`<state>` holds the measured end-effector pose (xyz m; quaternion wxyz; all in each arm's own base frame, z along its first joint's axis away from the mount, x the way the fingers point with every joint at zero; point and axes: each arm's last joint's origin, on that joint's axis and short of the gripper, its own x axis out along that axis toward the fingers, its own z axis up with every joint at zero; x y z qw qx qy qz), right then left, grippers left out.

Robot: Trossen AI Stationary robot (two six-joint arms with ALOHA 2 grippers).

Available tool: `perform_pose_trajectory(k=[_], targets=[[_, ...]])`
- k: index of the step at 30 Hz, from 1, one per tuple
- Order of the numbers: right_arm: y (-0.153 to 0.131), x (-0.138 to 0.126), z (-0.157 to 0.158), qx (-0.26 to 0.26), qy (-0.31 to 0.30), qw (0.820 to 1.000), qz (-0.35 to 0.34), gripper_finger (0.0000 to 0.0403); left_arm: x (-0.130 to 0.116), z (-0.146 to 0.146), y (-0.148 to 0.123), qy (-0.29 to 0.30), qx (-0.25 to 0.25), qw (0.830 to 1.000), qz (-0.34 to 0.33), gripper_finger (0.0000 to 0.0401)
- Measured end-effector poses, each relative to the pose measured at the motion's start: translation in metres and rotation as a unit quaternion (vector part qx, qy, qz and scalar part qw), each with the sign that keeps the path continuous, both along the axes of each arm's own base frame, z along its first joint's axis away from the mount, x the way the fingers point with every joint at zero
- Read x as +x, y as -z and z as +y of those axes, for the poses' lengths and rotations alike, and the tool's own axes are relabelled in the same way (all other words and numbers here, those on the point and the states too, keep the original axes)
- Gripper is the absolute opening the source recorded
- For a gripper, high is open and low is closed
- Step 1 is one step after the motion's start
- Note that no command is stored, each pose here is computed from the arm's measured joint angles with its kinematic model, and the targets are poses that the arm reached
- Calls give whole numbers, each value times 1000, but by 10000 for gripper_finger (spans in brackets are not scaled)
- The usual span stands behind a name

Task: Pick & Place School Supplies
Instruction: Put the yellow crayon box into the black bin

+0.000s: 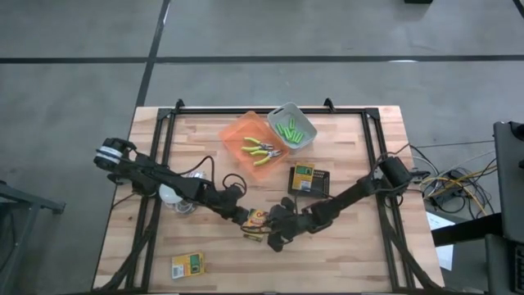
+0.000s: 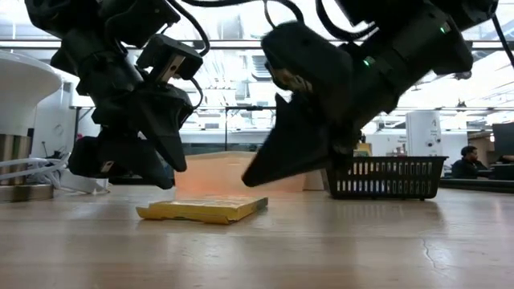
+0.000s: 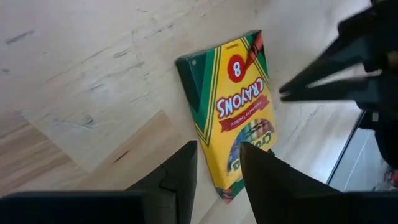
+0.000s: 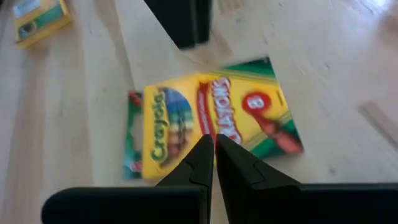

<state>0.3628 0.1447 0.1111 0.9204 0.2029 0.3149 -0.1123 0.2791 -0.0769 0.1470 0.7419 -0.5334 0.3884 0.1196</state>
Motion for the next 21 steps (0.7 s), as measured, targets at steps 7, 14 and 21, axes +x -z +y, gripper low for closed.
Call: perform_pose_trajectory(k=[7,14,21], targets=[[-2,3,1,-4,-3,1000,-2,18,8,-2,2,-6,-7,999,-35,126],[4,-2,-1,-7,-1,1000,9,18,12,-3,7,-8,-9,999,-35,126],[6,-3,-5,-7,5,1000,14,18,12,-3,7,-8,-9,999,-35,126]])
